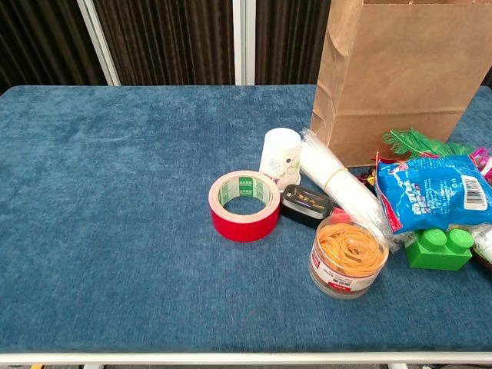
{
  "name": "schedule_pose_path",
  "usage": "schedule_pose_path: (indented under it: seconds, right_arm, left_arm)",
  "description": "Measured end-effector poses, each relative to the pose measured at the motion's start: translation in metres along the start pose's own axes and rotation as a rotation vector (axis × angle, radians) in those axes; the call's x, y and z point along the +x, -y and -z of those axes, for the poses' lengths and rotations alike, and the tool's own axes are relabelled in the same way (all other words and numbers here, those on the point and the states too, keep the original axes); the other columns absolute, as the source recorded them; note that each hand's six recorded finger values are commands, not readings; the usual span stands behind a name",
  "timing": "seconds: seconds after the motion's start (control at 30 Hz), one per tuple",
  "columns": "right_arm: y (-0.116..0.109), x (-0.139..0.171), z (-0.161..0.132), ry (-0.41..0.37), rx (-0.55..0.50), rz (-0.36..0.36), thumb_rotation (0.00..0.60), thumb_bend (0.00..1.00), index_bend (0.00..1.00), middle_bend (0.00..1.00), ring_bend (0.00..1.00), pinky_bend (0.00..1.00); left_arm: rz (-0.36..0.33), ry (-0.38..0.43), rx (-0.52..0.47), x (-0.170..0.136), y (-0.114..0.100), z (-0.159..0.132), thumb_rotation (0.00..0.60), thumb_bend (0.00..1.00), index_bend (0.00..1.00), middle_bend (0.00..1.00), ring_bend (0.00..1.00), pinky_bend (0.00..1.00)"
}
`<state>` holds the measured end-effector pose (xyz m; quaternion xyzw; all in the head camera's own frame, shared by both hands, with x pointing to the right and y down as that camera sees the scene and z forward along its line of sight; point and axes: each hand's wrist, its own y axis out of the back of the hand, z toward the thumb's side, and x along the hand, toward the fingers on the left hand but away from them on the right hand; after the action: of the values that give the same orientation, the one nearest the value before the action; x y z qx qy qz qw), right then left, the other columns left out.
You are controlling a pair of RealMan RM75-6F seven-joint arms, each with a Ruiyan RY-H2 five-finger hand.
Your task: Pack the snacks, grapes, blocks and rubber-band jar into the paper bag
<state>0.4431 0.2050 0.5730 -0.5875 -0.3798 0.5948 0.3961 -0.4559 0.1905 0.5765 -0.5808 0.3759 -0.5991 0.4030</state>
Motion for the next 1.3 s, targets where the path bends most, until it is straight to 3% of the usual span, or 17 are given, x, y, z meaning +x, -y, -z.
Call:
schedule_pose_path:
  seconds: [0.43, 0.63, 0.77, 0.87, 1.3]
  right_arm:
    - [-0.001, -0.003, -0.008, -0.011, 0.035, -0.014, 0.6, 0.11, 0.19, 0.15, 0.01, 0.03]
    - [-0.007, -0.006, -0.028, -0.03, 0.079, -0.03, 0.6, 0.11, 0.19, 0.19, 0.11, 0.22]
    - [-0.013, -0.011, -0.048, -0.066, 0.085, -0.06, 0.6, 0.09, 0.19, 0.21, 0.34, 0.48]
    - [-0.013, -0.017, -0.06, -0.102, 0.081, -0.099, 0.6, 0.08, 0.17, 0.2, 0.46, 0.59]
    - [0.023, -0.051, -0.098, -0.15, 0.155, -0.271, 0.6, 0.08, 0.15, 0.16, 0.48, 0.63]
  left_arm:
    - [0.007, 0.007, -0.021, -0.001, 0.005, -0.001, 0.6, 0.11, 0.12, 0.13, 0.02, 0.21]
    - [0.033, 0.006, -0.012, -0.003, 0.015, 0.0, 0.6, 0.11, 0.12, 0.13, 0.02, 0.21]
    - [0.044, 0.004, -0.018, -0.006, 0.02, 0.001, 0.6, 0.11, 0.12, 0.13, 0.02, 0.21]
    - [0.041, 0.01, -0.022, -0.006, 0.02, 0.001, 0.6, 0.11, 0.12, 0.13, 0.02, 0.21]
    - [0.043, 0.017, -0.025, -0.007, 0.02, 0.004, 0.6, 0.11, 0.12, 0.13, 0.02, 0.21]
